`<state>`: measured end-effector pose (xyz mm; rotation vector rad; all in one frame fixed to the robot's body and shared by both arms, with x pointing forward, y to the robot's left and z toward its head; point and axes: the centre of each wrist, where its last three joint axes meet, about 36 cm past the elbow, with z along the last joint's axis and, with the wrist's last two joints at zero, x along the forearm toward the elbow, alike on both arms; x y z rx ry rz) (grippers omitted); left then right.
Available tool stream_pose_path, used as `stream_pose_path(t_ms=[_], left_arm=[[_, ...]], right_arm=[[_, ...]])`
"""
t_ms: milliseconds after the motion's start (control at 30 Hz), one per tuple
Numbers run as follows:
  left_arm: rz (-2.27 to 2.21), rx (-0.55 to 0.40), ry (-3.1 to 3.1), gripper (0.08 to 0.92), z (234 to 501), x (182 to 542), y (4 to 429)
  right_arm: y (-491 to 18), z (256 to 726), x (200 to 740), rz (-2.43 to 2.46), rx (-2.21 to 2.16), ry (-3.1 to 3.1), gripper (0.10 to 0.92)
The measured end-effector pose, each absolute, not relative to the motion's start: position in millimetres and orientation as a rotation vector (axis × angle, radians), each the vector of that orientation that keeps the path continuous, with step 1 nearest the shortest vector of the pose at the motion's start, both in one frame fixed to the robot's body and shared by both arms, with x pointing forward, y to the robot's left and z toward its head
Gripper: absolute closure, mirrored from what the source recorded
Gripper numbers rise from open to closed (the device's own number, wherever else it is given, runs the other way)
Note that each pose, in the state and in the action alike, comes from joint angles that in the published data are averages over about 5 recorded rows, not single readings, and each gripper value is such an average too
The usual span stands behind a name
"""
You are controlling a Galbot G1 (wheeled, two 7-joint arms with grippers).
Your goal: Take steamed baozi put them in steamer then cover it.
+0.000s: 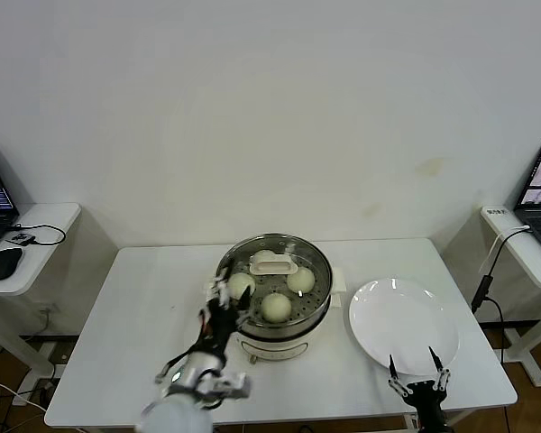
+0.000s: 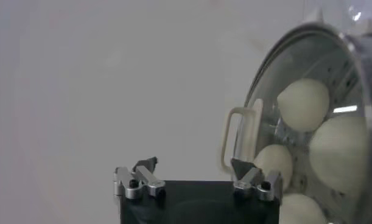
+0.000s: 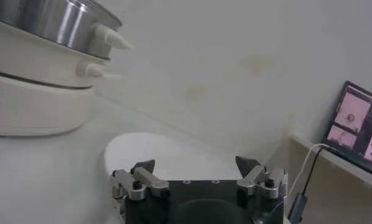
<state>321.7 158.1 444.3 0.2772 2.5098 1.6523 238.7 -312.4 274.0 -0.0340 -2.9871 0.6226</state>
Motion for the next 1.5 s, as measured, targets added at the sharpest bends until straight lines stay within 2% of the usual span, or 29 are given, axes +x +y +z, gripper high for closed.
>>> stream_pose_path(t_ms=[200,567,767,933,1133,1500], left_arm=[[1.25,0.253,2.768,0.177,428,294,202],[0.436,0.069,3.129,0.177,389,248,244],[0.211,-0.053,3.192,0.177,371,230,256],[0.133,-0.117,3.221,0.177,358,218,266],[0.073,-0.138,3.239,0.177,348,206,270],[0.042,-0.121,3.257,0.177,339,197,272]], right_arm=[[-308,280,236,0.586,0.01,-2.994,0.199],[-303,295,229,0.501,0.089,-3.002,0.2],[-298,299,228,0.455,0.119,-2.997,0.199],[-294,302,225,0.433,0.135,-2.994,0.2],[-290,304,220,0.413,0.15,-2.99,0.2],[-287,308,214,0.388,0.165,-2.984,0.2]])
